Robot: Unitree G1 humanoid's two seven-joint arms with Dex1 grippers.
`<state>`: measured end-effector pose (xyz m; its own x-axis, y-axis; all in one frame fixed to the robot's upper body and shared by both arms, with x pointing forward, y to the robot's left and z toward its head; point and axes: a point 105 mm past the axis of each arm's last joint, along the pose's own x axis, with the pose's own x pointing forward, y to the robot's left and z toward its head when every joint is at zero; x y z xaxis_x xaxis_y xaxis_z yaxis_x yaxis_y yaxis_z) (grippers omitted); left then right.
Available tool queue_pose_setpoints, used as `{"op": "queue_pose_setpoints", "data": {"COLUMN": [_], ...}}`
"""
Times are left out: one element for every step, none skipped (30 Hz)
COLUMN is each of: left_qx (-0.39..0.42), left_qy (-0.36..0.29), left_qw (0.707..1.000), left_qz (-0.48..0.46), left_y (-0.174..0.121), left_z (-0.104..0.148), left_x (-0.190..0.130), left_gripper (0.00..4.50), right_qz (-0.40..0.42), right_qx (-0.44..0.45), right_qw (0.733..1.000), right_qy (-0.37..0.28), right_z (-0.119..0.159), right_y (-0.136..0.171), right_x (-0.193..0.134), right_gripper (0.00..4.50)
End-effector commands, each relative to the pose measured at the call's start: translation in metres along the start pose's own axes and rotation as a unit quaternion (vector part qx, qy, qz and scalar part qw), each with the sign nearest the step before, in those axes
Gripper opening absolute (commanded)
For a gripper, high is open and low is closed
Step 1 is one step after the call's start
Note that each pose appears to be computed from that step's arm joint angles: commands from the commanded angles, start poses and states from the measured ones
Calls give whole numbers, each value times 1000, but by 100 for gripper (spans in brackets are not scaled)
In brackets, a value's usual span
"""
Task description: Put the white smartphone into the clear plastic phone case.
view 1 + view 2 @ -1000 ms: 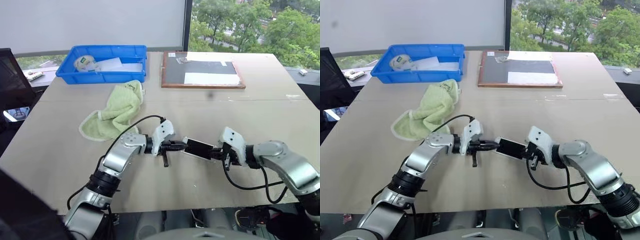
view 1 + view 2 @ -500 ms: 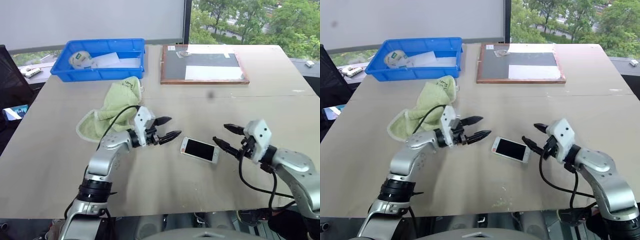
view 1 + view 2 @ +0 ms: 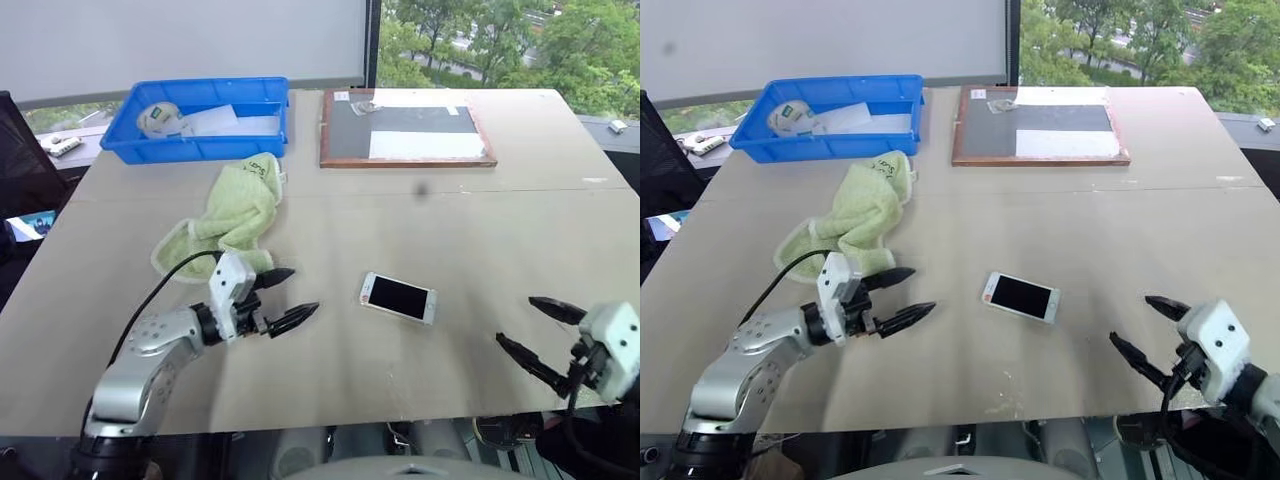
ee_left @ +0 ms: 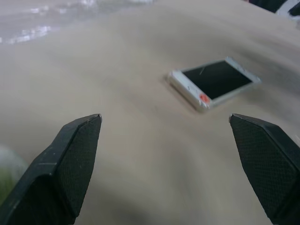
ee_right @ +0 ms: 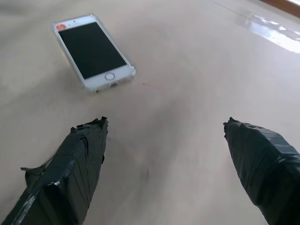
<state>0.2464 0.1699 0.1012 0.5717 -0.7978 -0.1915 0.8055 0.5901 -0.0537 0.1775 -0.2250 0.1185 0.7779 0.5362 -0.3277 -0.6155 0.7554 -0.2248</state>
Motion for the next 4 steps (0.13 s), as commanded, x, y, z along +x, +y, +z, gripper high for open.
{"op": "queue_pose_setpoints", "data": {"left_qx": [15, 14, 13, 15], "left_qy": [-13, -14, -13, -12], "left_qw": [1000, 1000, 1000, 1000], "left_qz": [-1, 1, 3, 6], "left_y": [-6, -7, -7, -7], "left_z": [12, 11, 10, 9], "left_x": [-9, -10, -11, -11], "left_gripper": [450, 450, 450, 450], "right_qz": [-17, -18, -20, -20], "right_qx": [-19, -20, -21, -20], "right_qw": [1000, 1000, 1000, 1000], "right_qy": [-5, -4, -3, -3], "right_z": [2, 1, 0, -1], "right_y": [-6, -6, -7, -8], "right_x": [-10, -10, -11, -10], "right_gripper": [434, 434, 434, 434]}}
